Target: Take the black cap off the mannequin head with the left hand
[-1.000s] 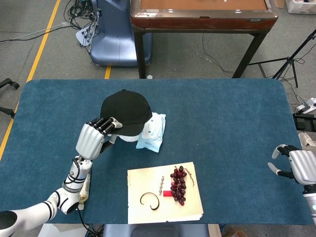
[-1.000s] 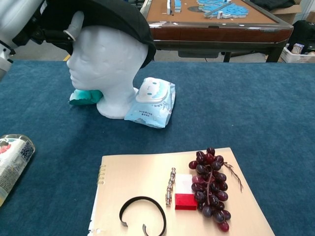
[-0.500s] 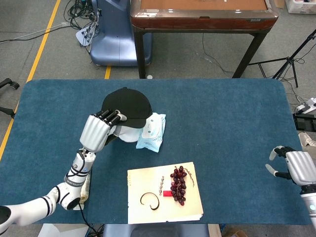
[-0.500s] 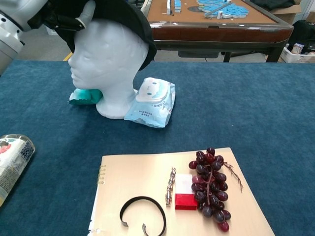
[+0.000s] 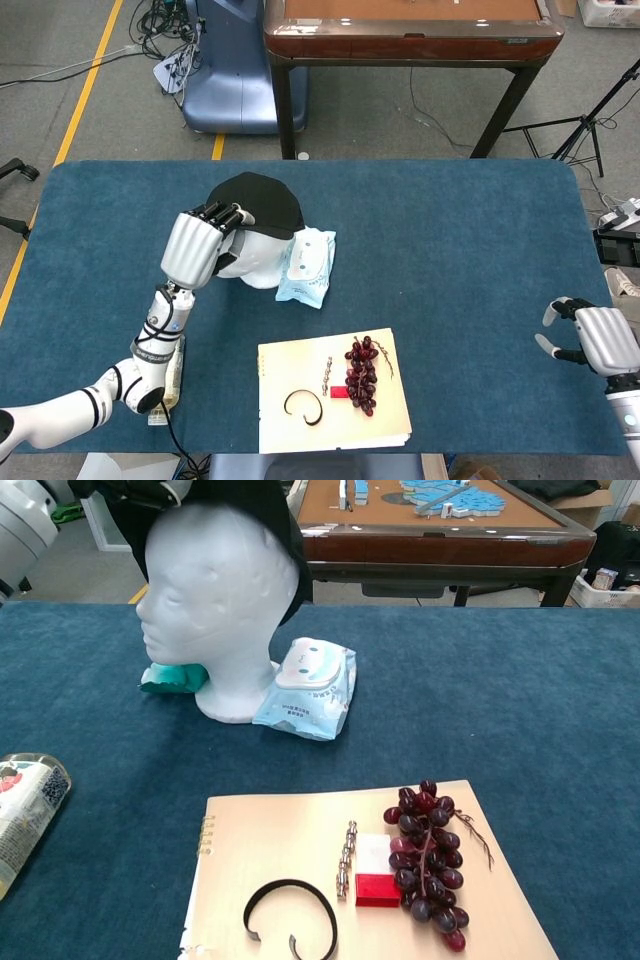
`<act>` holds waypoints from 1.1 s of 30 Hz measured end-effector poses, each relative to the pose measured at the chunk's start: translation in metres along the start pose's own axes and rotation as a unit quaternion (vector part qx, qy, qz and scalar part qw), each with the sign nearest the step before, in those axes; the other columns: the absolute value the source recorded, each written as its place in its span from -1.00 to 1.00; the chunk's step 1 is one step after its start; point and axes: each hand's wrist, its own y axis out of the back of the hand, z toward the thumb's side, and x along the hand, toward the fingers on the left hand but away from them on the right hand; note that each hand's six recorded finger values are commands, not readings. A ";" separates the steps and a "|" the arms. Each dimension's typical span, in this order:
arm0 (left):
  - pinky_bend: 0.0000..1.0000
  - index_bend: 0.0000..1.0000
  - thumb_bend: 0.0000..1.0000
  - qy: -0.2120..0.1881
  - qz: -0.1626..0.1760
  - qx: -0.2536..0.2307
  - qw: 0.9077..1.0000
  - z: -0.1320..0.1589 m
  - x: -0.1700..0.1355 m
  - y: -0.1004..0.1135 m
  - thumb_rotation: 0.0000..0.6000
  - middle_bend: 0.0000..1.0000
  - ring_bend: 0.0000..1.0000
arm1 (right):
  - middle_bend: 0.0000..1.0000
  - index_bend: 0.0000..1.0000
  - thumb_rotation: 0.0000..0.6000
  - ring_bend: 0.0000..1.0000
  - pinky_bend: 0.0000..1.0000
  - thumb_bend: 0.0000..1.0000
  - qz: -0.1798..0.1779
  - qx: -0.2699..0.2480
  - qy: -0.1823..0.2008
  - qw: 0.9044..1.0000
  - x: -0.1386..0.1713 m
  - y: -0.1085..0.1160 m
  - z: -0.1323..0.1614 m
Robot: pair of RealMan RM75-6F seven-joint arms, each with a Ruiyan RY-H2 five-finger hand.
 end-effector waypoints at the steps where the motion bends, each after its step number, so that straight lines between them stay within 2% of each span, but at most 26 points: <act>1: 0.39 0.29 0.07 0.001 -0.001 0.000 1.000 0.000 0.002 0.000 1.00 0.31 -0.01 | 0.00 0.13 1.00 -0.08 0.32 -0.51 0.000 0.000 0.000 1.000 0.000 0.000 0.000; 14: 0.39 0.29 0.07 0.001 -0.019 0.023 1.000 -0.002 0.026 -0.011 1.00 0.32 -0.01 | 0.00 0.13 1.00 -0.08 0.32 -0.51 0.008 -0.001 0.004 1.000 0.001 -0.004 0.003; 22: 0.39 0.29 0.08 0.006 -0.009 0.034 0.999 -0.002 0.041 -0.008 1.00 0.32 -0.01 | 0.00 0.13 1.00 -0.08 0.32 -0.51 0.014 -0.003 0.006 1.000 0.002 -0.008 0.004; 33: 0.39 0.29 0.08 0.015 -0.006 0.049 0.999 -0.011 0.046 -0.006 1.00 0.32 -0.01 | 0.00 0.13 1.00 -0.08 0.32 -0.51 0.020 -0.004 0.008 1.000 0.001 -0.012 0.007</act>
